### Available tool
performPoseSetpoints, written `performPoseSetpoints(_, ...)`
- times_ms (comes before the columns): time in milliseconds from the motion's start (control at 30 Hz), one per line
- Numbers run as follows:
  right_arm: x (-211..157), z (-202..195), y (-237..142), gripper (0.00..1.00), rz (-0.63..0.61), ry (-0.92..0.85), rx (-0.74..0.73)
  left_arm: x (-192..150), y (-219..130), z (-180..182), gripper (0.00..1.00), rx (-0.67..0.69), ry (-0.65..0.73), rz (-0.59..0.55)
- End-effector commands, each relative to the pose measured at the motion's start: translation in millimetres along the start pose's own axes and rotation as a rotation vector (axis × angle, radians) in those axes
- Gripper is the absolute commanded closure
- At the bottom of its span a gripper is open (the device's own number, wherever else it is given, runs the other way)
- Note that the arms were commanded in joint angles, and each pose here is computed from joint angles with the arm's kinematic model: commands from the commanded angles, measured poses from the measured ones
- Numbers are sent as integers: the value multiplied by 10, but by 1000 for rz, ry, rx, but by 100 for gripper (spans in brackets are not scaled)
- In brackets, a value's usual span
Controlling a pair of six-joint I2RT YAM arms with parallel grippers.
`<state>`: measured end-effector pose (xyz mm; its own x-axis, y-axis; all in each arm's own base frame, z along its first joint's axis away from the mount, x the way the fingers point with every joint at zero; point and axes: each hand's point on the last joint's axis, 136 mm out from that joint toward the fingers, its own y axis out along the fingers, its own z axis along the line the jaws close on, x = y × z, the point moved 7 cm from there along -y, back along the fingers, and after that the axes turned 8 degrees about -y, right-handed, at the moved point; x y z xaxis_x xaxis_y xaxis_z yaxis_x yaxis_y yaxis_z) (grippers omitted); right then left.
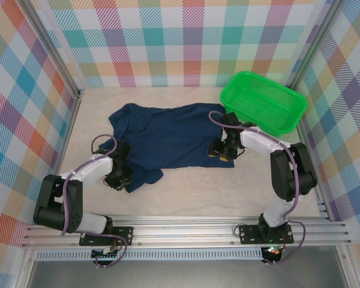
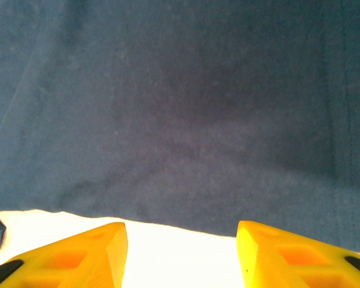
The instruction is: Fold and stack the t-shirts
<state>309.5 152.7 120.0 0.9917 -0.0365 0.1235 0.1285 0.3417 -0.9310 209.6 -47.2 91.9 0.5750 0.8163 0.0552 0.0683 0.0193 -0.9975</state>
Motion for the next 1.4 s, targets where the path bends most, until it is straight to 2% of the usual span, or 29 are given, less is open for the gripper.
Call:
performPoseSetpoints(0,110,-65,101,49,-5,-5,-39,16,-202,-76,93,-49,31,-55)
performPoseSetpoints(100,214,-98,168,50,-9,-8,-72,-38,-361,-2,100,-53,36,-57)
performPoseSetpoints(267,364,-136,278,50,16,-17,-120,-145,-623,132,100,-94,18,-28)
performPoseSetpoints(433,420,-164,347,50,33,-21,-142,-266,-735,219,100,-100,1,60)
performPoseSetpoints(533,412,-174,362,50,37,-21,-144,-255,-750,257,100,-87,-4,45)
performPoseSetpoints(700,381,-198,381,50,47,-24,-152,-134,-698,48,100,-108,13,-5)
performPoseSetpoints(967,406,-178,356,50,46,-19,-153,200,-316,-278,100,23,140,-111)
performPoseSetpoints(1167,421,-186,365,50,51,-14,-166,426,-165,-551,100,11,205,-171)
performPoseSetpoints(1200,417,-187,367,50,52,-13,-165,452,-141,-571,96,40,218,-175)
performPoseSetpoints(1233,420,-183,360,51,48,-12,-164,468,-120,-573,84,66,221,-174)
performPoseSetpoints(1267,421,-174,335,51,40,-11,-160,475,-110,-569,62,89,229,-173)
performPoseSetpoints(1300,421,-164,300,51,28,-12,-155,475,-132,-560,48,93,230,-176)
performPoseSetpoints(1367,420,-137,206,51,-2,-17,-145,444,-258,-510,37,68,226,-207)
